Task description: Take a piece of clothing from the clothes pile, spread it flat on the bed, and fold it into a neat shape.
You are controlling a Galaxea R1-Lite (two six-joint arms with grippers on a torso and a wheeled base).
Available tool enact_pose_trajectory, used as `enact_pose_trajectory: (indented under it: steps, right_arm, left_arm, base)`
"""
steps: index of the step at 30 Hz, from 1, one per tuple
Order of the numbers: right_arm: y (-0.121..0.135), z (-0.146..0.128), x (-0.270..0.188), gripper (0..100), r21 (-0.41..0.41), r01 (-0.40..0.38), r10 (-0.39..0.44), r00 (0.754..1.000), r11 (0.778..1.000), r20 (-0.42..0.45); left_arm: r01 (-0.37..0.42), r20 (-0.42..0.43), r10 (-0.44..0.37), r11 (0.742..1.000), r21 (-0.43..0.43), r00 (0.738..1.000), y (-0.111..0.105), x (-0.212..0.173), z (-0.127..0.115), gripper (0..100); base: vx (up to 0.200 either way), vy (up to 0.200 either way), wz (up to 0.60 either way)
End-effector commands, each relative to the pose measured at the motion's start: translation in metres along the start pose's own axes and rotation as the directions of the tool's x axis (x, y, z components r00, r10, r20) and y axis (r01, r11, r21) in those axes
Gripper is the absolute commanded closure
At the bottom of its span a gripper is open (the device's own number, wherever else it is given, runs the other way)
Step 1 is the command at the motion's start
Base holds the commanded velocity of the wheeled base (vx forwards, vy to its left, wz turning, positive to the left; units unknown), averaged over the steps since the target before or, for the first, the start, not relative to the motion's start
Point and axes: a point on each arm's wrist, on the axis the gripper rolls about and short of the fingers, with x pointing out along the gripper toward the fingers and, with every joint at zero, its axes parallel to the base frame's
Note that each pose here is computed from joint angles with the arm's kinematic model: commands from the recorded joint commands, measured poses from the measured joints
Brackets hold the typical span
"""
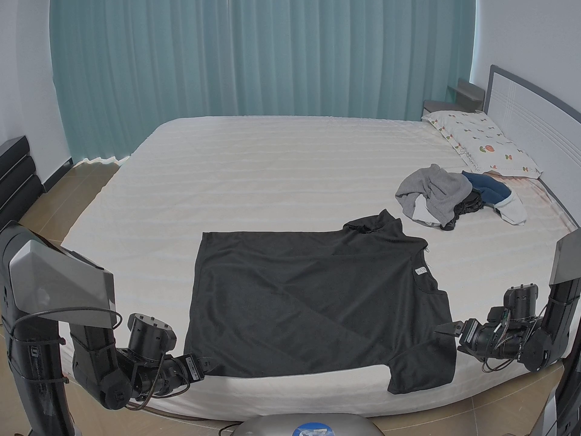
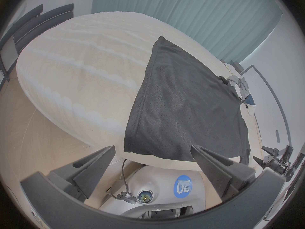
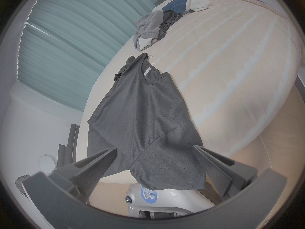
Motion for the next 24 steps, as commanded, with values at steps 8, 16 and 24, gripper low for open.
enact_pose_trajectory:
  steps: [8,16,24]
  right_arm:
    - [-0.004,-0.003,-0.003,0,-0.042,0.019,-0.019,1.0,0.999,-0.011]
    - [-0.011,-0.009,-0.003,0,-0.092,0.043,-0.047,0.998,0.995,-0.04]
    - [-0.013,-0.013,-0.004,0,-0.108,0.054,-0.06,0.997,0.993,-0.056]
  left_arm:
    - [-0.046,0.023,0.044,0.995,0.085,0.999,0.002,0.013,-0.013,100]
    - [-0.1,0.03,0.098,0.993,0.069,0.995,0.018,0.004,-0.011,100]
    - [-0.123,0.039,0.12,0.989,0.085,0.992,0.025,-0.005,-0.007,100]
  base:
    - [0.0,0.0,0.0]
    - [0.0,0.0,0.0]
    - [0.0,0.0,0.0]
